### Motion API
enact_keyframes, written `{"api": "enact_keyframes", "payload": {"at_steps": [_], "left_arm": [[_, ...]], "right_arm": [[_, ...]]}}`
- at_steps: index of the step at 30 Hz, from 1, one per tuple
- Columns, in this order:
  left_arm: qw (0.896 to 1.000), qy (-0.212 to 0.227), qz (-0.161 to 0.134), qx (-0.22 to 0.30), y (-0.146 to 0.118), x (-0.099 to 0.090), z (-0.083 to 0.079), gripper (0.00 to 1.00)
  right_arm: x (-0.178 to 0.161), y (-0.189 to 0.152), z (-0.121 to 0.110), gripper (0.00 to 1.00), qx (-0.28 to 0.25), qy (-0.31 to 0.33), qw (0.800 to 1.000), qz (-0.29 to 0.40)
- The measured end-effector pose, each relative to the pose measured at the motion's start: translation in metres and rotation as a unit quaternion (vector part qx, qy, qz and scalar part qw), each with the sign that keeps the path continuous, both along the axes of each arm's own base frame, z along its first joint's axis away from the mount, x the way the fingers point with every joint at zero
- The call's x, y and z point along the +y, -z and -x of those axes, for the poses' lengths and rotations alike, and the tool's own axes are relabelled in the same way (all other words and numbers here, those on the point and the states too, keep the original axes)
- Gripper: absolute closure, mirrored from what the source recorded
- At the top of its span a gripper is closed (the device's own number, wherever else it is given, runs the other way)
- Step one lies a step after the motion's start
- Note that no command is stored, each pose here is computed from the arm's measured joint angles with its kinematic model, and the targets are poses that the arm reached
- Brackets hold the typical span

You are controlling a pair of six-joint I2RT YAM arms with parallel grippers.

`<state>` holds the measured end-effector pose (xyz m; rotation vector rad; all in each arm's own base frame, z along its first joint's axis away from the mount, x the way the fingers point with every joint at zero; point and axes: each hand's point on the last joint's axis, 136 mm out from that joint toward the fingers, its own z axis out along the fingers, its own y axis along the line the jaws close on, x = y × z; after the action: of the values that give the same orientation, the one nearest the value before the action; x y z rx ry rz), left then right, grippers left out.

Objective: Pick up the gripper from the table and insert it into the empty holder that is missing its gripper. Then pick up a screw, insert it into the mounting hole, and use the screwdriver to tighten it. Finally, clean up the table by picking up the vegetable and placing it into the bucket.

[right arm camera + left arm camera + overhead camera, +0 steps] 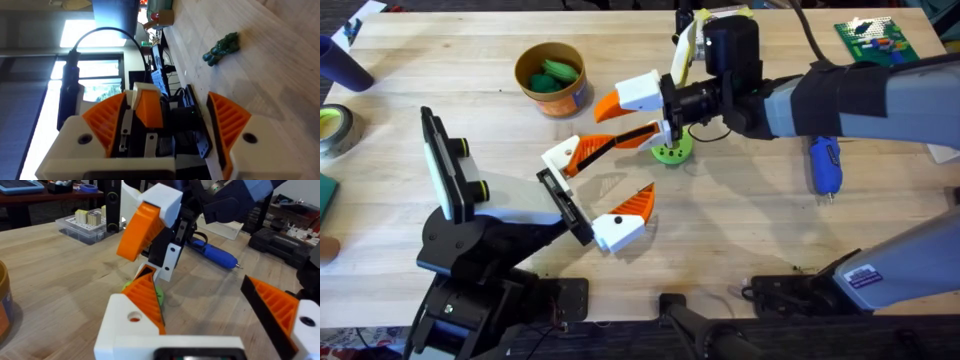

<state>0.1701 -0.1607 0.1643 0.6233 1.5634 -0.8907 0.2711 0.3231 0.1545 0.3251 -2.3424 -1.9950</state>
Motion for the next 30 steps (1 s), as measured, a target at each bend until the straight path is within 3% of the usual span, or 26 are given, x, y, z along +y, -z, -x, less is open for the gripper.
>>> {"api": "enact_keyframes", "payload": {"at_steps": [20, 27, 30], "left_arm": [[1.000, -0.001, 0.000, 0.002, 0.000, 0.000, 0.000, 0.006], [1.000, -0.001, 0.000, 0.002, 0.000, 0.000, 0.000, 0.006], [1.000, -0.001, 0.000, 0.002, 0.000, 0.000, 0.000, 0.006]], "right_arm": [[-0.003, -0.014, 0.020, 0.098, -0.032, -0.068, 0.996, -0.046], [0.000, -0.015, 0.027, 0.396, -0.039, -0.080, 0.995, -0.050], [0.003, -0.015, 0.030, 0.752, -0.040, -0.085, 0.994, -0.050]]}}
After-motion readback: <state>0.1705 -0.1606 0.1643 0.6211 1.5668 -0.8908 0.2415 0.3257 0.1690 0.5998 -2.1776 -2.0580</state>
